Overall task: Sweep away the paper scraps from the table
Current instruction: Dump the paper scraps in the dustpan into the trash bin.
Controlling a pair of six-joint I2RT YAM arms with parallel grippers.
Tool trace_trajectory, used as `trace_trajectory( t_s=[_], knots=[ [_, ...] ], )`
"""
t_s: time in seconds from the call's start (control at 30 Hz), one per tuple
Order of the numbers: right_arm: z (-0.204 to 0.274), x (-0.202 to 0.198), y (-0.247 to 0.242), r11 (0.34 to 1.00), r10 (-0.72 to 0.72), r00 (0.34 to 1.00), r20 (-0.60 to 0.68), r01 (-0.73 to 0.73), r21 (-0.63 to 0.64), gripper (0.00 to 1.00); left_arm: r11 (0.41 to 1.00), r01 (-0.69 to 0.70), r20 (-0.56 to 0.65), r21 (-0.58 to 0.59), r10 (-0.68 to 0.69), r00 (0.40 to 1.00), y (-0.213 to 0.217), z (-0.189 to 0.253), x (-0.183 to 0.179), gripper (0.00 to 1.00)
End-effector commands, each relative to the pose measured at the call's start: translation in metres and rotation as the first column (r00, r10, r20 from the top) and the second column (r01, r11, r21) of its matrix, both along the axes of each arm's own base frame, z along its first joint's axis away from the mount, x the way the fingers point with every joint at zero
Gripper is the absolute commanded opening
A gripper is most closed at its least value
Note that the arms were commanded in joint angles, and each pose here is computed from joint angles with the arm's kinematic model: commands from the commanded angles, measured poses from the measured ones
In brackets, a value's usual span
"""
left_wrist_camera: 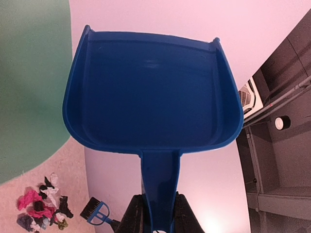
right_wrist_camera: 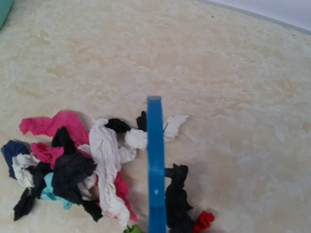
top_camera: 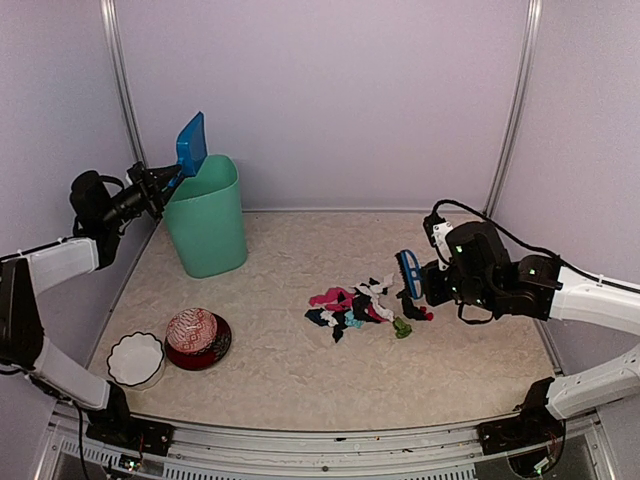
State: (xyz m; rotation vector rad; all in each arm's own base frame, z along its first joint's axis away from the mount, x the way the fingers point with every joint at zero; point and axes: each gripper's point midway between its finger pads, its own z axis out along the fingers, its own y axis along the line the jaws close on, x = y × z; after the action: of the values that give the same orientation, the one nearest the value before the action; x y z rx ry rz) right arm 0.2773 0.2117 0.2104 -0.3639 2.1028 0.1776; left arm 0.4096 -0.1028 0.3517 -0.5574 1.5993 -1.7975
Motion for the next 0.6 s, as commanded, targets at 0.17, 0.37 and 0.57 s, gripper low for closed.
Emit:
trace_trajectory(
  t_s=[0.17, 0.37, 0.57],
  knots=[
    [0.016, 0.002, 0.012, 0.995, 0.034, 0.999, 0.028, -0.037, 0.095, 0.00, 1.000, 0.001, 0.147, -0.012, 0.001, 0.989, -0.002, 0.045, -0.026, 0.00],
    [0.029, -0.001, 0.037, 0.973, 0.125, 0.991, 0.049, -0.132, 0.190, 0.00, 0.993, 0.007, 0.205, 0.118, -0.031, 0.978, -0.013, 0.051, -0.036, 0.00],
    [0.046, -0.004, 0.083, 0.899, 0.261, 0.962, 0.076, -0.271, 0.344, 0.00, 0.961, 0.030, 0.280, 0.273, -0.110, 0.954, -0.038, 0.062, -0.052, 0.00]
  ],
)
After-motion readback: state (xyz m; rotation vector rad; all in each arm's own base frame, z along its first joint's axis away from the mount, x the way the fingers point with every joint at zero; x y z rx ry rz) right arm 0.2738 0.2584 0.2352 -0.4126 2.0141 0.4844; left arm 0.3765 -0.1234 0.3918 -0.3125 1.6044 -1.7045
